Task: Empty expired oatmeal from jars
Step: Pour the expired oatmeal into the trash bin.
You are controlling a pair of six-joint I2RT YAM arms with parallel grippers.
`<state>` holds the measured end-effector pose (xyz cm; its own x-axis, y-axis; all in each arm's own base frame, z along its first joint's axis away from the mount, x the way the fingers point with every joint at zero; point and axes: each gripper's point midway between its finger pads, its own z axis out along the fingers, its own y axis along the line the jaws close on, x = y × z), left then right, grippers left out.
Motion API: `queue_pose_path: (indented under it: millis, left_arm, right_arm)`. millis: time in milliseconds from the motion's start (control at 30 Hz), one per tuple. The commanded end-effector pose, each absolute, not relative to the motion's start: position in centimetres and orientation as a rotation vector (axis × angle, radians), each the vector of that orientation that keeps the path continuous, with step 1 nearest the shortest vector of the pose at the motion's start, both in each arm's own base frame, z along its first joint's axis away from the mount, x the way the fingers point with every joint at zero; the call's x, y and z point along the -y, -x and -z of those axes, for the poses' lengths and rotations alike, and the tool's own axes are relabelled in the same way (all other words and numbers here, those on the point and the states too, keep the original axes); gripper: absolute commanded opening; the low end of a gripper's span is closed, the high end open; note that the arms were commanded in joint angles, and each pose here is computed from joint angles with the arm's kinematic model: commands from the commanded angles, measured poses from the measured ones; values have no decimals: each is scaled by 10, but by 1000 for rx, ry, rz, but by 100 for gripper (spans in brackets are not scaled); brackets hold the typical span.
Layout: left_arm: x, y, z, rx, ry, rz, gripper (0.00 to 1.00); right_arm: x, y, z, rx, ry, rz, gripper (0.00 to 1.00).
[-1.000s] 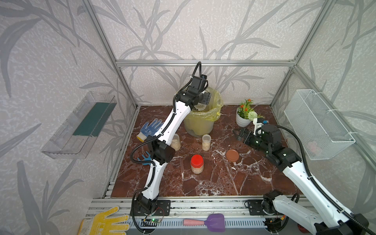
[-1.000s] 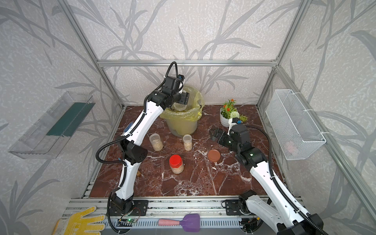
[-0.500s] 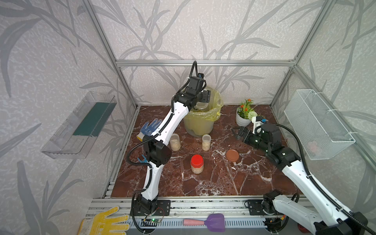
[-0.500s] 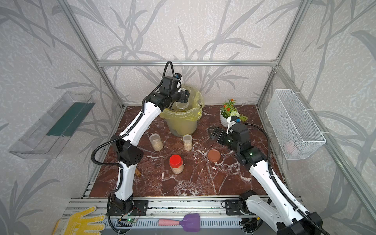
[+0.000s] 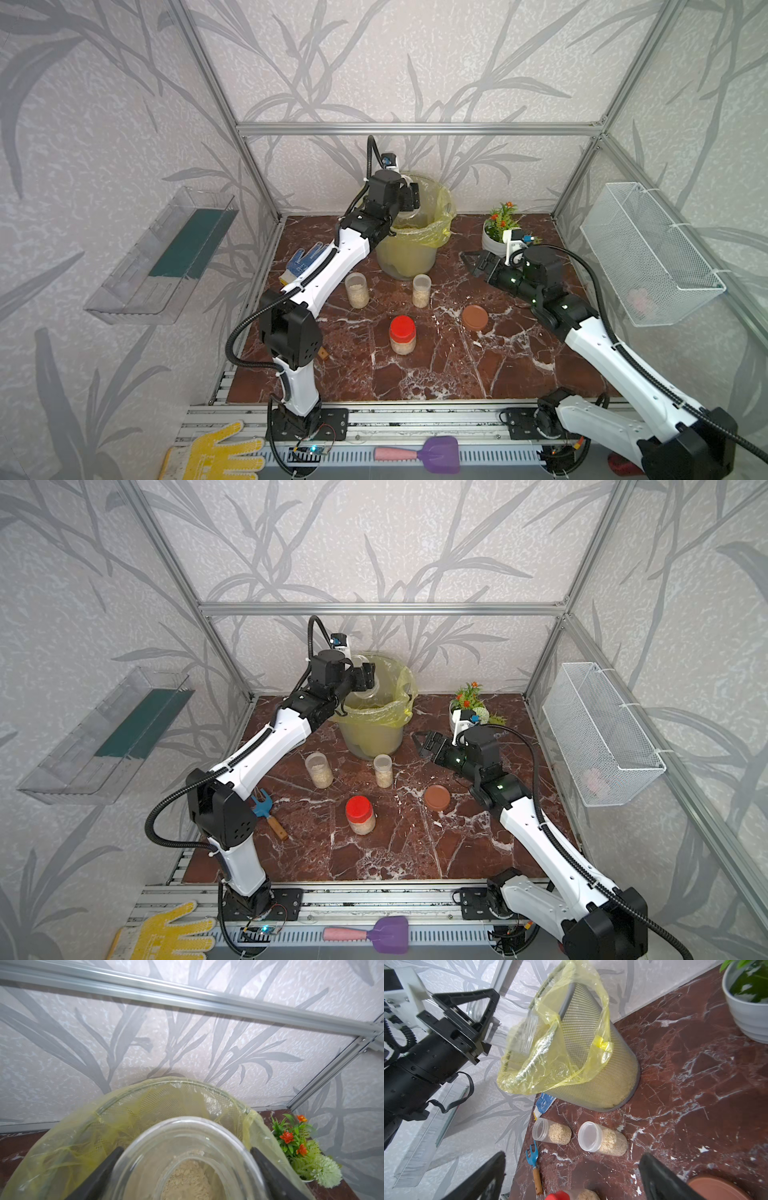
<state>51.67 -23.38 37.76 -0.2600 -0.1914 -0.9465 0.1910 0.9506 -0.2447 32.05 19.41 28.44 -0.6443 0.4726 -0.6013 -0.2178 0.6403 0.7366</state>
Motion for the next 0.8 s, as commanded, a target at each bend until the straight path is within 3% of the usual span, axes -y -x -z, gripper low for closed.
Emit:
queue_pose_path:
  millis: [0, 467, 767]
  left_arm:
    - [219, -502, -447, -1584, 156, 488, 0]
    - [194, -449, -469, -1420, 544, 826, 0]
    - [174, -416, -452, -1315, 828, 1075, 0]
  right_arm:
    - [-206, -327, -325, -1895, -193, -1127, 99]
    - [-263, -339, -360, -1705, -359, -1409, 99]
    - [-296, -344, -387, -1563, -334, -1536, 99]
